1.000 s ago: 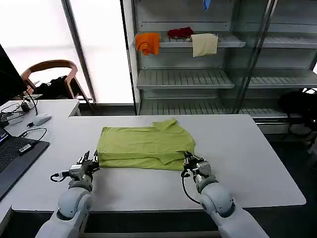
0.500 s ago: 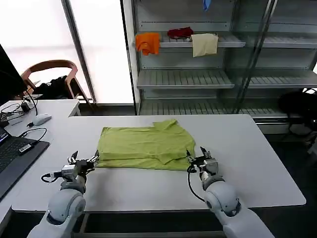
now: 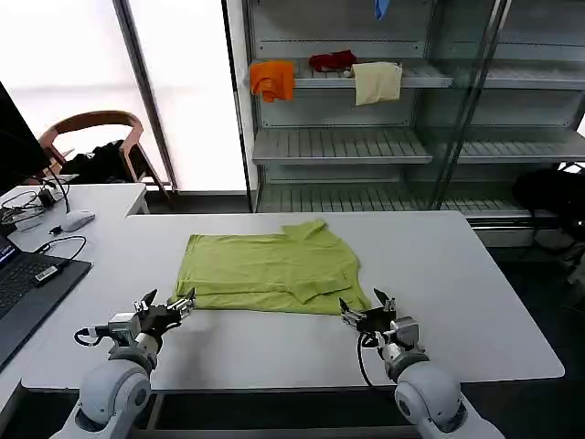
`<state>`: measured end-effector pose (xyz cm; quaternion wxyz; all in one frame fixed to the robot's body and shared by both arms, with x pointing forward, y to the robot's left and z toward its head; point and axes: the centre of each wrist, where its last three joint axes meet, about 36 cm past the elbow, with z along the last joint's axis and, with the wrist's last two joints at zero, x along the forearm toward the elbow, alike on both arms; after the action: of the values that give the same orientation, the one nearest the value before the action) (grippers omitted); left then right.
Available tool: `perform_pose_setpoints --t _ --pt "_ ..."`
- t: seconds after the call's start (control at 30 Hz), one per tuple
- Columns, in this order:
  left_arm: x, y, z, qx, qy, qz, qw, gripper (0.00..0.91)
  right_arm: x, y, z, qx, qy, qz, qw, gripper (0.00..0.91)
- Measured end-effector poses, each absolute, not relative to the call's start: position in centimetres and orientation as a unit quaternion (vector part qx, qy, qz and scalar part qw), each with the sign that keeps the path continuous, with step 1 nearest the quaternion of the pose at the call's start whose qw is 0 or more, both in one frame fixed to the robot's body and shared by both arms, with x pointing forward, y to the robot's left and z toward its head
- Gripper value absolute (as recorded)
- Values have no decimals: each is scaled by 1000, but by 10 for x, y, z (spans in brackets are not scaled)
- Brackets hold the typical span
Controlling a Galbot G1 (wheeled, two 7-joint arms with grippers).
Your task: Fold and organize the clothes.
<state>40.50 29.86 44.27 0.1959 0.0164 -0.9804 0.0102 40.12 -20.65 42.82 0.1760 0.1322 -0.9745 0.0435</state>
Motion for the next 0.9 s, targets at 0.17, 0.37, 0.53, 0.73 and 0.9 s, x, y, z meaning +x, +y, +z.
perform_pose_setpoints --t 0.17,0.37,0.53,0.73,0.9 --pt "407 303 438 12 -979 15 203 907 400 -205 421 135 -973 39 184 705" --pt "407 306 432 8 -977 20 210 756 396 -204 416 140 -971 36 190 453" --pt "407 308 427 7 -976 23 215 484 395 -203 414 143 -970 35 191 282" --pt "406 309 422 3 -975 26 220 81 394 -204 412 143 -970 33 192 202" --pt "410 312 419 2 -975 28 221 20 394 -205 412 142 -970 34 192 181"
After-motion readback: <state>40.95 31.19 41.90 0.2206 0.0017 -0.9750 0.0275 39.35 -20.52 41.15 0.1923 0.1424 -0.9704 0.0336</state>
